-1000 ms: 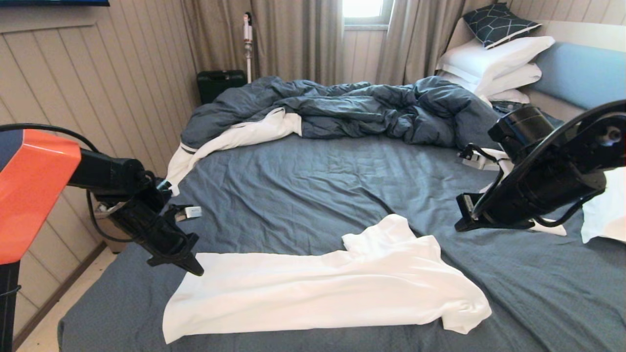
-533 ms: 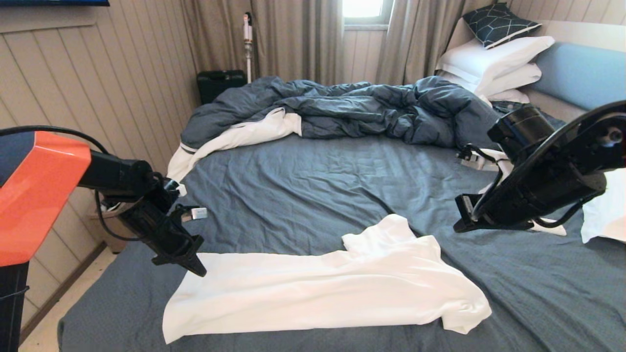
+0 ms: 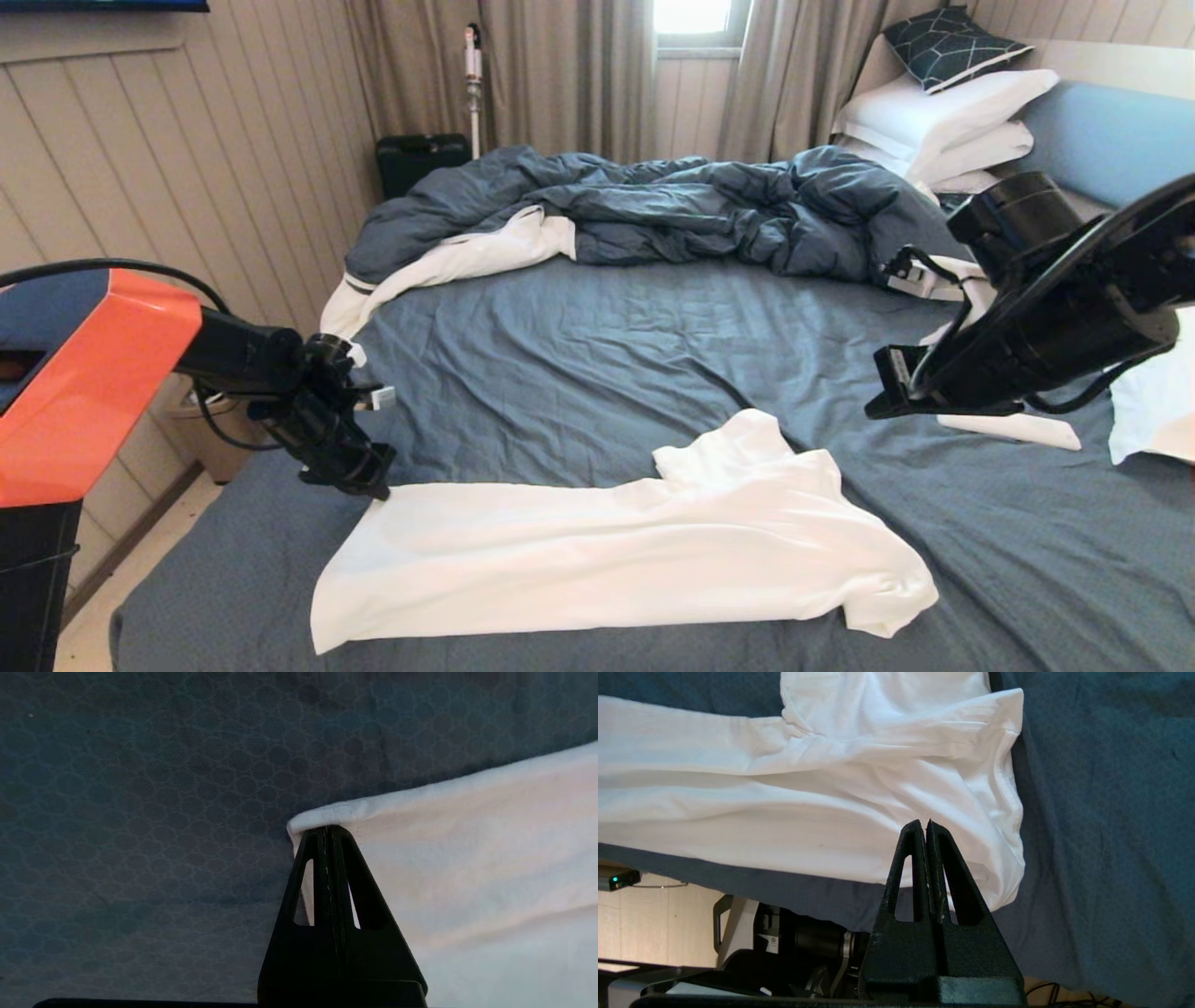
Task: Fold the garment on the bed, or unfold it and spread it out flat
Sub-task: Fold the white T-shirt
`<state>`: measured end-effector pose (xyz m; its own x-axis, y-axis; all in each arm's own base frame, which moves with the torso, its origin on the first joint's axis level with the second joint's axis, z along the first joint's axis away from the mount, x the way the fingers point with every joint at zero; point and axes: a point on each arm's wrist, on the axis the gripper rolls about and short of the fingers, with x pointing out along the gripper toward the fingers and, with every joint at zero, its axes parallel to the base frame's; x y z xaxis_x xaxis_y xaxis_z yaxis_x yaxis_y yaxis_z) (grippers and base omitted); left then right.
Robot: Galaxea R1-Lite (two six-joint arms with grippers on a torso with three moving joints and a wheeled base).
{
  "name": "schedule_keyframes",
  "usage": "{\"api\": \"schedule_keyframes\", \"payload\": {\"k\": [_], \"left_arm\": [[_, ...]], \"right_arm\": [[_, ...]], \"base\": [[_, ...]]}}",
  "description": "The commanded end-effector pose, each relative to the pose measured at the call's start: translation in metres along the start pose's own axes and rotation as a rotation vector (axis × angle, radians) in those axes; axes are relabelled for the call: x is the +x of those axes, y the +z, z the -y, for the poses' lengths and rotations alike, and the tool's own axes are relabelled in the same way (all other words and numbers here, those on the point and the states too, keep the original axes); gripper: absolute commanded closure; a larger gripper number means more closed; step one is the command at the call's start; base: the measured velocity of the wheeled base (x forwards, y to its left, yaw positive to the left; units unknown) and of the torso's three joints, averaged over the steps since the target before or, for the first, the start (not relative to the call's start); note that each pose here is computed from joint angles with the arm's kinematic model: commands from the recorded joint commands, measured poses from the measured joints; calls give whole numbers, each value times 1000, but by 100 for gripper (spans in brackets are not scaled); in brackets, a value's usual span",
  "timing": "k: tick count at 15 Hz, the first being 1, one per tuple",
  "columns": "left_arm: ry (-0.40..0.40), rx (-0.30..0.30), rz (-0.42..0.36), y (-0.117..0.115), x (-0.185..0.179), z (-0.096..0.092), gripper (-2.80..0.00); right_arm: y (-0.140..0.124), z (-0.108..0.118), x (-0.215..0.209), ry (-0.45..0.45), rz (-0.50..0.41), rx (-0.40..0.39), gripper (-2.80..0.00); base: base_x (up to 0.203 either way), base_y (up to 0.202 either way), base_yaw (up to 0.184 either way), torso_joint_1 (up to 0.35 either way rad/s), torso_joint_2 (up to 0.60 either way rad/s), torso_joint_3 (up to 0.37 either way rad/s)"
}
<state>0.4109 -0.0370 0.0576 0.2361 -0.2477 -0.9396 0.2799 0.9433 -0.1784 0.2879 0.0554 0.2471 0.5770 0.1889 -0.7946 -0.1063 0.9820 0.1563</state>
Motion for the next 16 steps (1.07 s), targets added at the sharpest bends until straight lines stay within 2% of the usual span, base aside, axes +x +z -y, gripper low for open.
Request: {"api": "schedule_keyframes", "payload": {"k": [1, 5, 6, 8, 10, 11, 14, 16], "left_arm": [[-16, -27, 15, 0, -6, 0, 0], [-87, -57, 175, -9, -81, 2, 0], [-96, -64, 194, -15, -95, 3, 0], [-112, -78, 113, -42, -91, 7, 0], [-129, -47, 26, -66, -83, 17, 0], [-129, -25, 11, -70, -81, 21, 0], [-102, 8, -124, -99, -60, 35, 0], [-104, 32, -152, -105, -57, 41, 0]], "right_arm": [[-3, -1, -1, 5, -8, -2, 0], [-8, -2, 3, 10, -30, -3, 0], [-11, -2, 4, 10, -41, -2, 0], [-12, -2, 3, 10, -42, -2, 0], [-12, -2, 3, 10, -40, -2, 0], [-13, -2, 2, 10, -41, -2, 0], [-18, 0, 1, 8, -48, 0, 0], [-18, 0, 4, 8, -43, -1, 0]], "base": [[0, 0, 0, 0, 0, 0], [0, 0, 0, 0, 0, 0], [0, 0, 0, 0, 0, 0], [0, 0, 0, 0, 0, 0], [0, 0, 0, 0, 0, 0], [0, 0, 0, 0, 0, 0], [0, 0, 0, 0, 0, 0], [0, 0, 0, 0, 0, 0]]}}
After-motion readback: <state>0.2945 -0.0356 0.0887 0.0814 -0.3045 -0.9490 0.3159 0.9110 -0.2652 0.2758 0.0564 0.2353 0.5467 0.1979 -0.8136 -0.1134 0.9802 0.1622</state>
